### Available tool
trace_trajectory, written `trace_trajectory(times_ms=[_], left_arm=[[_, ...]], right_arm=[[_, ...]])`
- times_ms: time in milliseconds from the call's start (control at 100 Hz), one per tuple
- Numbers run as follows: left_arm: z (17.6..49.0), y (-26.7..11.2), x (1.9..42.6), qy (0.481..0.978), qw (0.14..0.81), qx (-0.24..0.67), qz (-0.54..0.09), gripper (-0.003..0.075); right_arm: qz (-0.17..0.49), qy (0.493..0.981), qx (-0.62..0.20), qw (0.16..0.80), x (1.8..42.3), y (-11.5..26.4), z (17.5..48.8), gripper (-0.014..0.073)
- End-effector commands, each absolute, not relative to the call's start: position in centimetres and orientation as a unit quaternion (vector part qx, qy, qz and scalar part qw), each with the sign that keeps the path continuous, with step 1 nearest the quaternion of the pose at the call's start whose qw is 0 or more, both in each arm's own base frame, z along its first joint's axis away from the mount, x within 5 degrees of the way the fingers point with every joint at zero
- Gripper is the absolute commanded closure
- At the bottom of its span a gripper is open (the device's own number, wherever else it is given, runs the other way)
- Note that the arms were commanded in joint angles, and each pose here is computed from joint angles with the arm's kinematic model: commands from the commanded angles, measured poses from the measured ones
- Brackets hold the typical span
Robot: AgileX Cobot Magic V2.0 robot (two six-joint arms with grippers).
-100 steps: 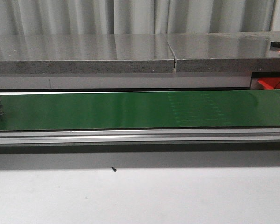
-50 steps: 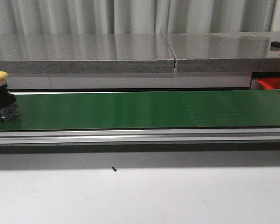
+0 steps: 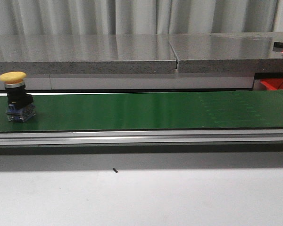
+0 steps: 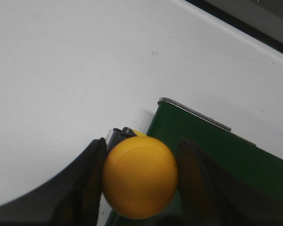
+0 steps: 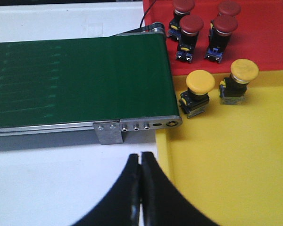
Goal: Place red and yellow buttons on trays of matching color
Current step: 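Place the second yellow button on the belt and release it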
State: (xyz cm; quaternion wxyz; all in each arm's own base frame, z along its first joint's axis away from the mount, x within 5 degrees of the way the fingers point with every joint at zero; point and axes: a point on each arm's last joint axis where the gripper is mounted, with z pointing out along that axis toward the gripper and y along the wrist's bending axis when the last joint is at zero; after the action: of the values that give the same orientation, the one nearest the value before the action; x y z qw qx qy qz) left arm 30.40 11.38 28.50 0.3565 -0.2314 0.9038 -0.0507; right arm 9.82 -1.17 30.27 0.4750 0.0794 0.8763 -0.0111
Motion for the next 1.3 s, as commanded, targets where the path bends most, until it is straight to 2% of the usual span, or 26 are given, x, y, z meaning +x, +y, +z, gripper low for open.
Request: trace_trajectory(times_ms=[0, 380, 930, 1020, 1190, 1290], left_arm=[[30.9, 11.1, 29.7, 0.881, 0.408, -0.235, -0.047, 0.0521], [29.8, 7.6, 30.3, 0.893, 0.402, -0.191, -0.066, 0.0521], [28.4, 7.3, 29.9, 0.896, 0.387, -0.202, -0.077, 0.0515], [28.4, 7.3, 29.9, 0.897, 0.385, -0.201, -0.077, 0.0444], [28.3, 7.2, 29.9, 0.898, 0.384, -0.200, -0.078, 0.0178], [28.6, 7.2, 29.8, 0.896, 0.387, -0.201, -0.080, 0.0154]], right_arm=[[-0.018, 0.854, 0.076, 0.514, 10.1, -1.3, 31.6, 0.0687], [-0.018, 0.854, 0.076, 0.514, 10.1, -1.3, 31.6, 0.0687], [-0.018, 0.854, 0.076, 0.514, 10.1, -1.3, 31.6, 0.0687], [-0.018, 0.854, 0.076, 0.514, 10.1, -1.3, 31.6, 0.0687], [-0.018, 0.854, 0.076, 0.514, 10.1, -1.3, 31.6, 0.0687], [-0.018, 0.854, 0.076, 0.514, 10.1, -1.3, 31.6, 0.0687]])
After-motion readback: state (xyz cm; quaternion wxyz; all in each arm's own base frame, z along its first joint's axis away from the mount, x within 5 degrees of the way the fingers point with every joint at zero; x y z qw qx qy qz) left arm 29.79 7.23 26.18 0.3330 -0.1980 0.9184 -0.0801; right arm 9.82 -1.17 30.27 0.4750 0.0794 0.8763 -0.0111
